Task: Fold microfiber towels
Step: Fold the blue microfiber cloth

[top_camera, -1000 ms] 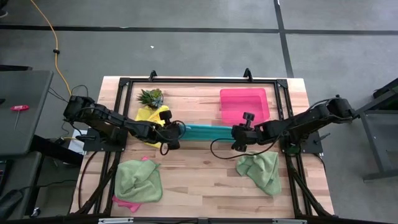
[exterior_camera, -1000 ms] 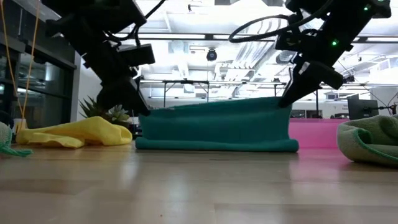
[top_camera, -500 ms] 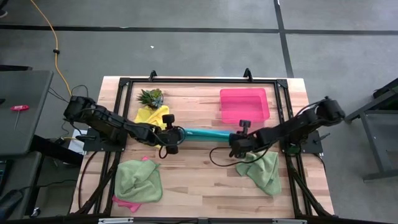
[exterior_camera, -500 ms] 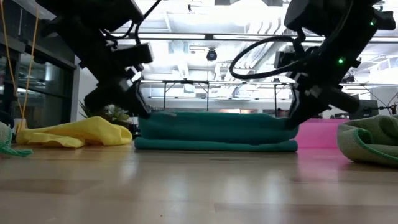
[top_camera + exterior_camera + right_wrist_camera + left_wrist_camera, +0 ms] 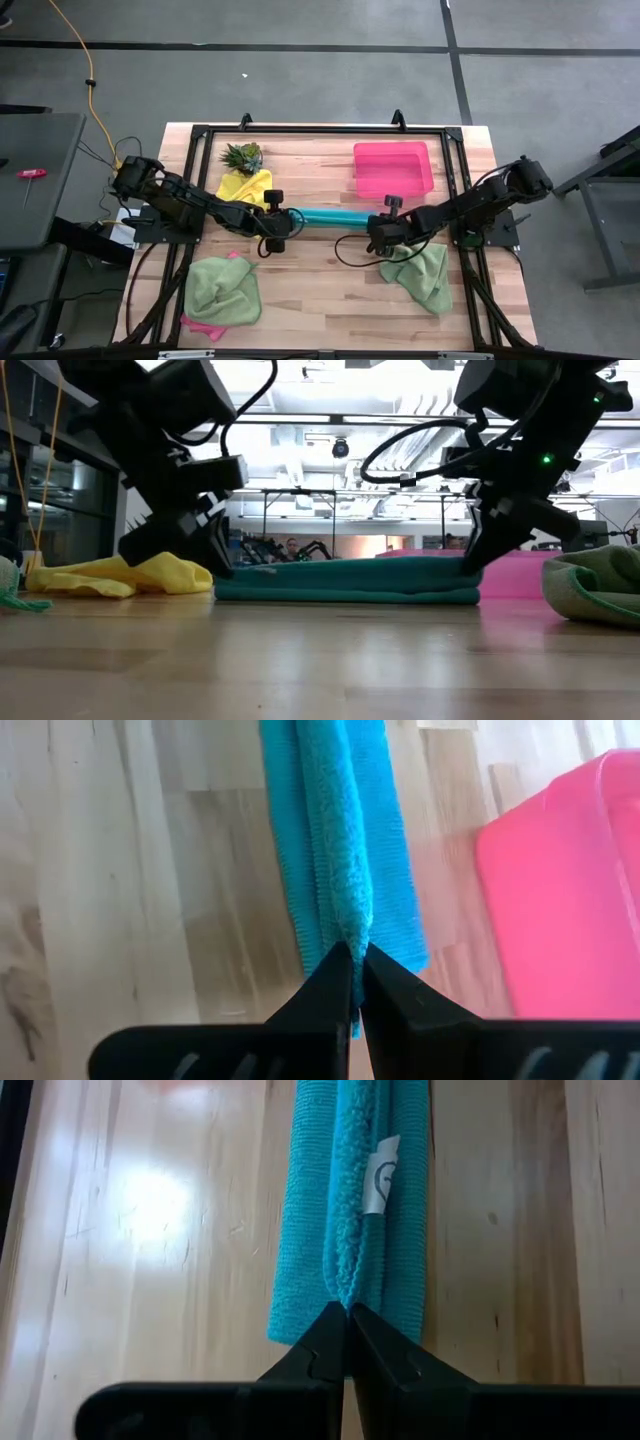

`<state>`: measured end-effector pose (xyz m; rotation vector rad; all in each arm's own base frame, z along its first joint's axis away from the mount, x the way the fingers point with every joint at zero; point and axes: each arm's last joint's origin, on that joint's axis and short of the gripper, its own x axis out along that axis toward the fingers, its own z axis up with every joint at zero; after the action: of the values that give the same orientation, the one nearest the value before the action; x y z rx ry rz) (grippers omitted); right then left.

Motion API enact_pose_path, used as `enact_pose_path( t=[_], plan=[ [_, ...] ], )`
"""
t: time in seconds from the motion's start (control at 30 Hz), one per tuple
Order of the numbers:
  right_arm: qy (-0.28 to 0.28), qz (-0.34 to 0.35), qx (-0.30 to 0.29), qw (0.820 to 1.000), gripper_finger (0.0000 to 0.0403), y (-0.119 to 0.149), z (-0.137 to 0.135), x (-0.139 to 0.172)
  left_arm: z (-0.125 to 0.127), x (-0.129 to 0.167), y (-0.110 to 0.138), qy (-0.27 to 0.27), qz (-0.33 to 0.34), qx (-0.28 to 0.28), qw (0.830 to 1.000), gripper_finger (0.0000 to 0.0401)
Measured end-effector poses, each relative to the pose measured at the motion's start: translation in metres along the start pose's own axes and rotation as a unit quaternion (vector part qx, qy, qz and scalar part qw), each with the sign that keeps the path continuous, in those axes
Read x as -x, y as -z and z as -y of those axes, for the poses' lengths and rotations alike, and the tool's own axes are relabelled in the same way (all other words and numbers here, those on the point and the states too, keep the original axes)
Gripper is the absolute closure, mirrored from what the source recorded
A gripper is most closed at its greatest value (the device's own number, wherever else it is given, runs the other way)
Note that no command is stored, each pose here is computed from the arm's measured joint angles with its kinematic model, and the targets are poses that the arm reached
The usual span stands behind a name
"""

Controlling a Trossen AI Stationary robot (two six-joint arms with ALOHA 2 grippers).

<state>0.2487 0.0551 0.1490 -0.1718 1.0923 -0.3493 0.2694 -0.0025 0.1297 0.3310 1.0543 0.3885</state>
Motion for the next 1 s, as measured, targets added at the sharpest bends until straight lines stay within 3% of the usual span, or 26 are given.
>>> enact_pose_path(
  t=[0.47, 0.87, 1.0],
  plan=[
    [-0.012, 0.006, -0.008, 1.000, 0.0389, -0.002, -0.001, 0.000, 0.000, 0.000, 0.000, 0.021, -0.002, -0.001, 1.000, 0.0383],
    [-0.035, 0.002, -0.009, 0.999, 0.0224, -0.002, 0.000, 0.003, 0.001, 0.002, 0.004, 0.055, -0.018, -0.008, 0.998, 0.0283],
    [-0.041, -0.008, -0.010, 0.999, 0.0188, 0.001, 0.007, 0.013, -0.002, 0.010, 0.006, 0.077, -0.025, -0.012, 0.997, 0.0263]
  ],
)
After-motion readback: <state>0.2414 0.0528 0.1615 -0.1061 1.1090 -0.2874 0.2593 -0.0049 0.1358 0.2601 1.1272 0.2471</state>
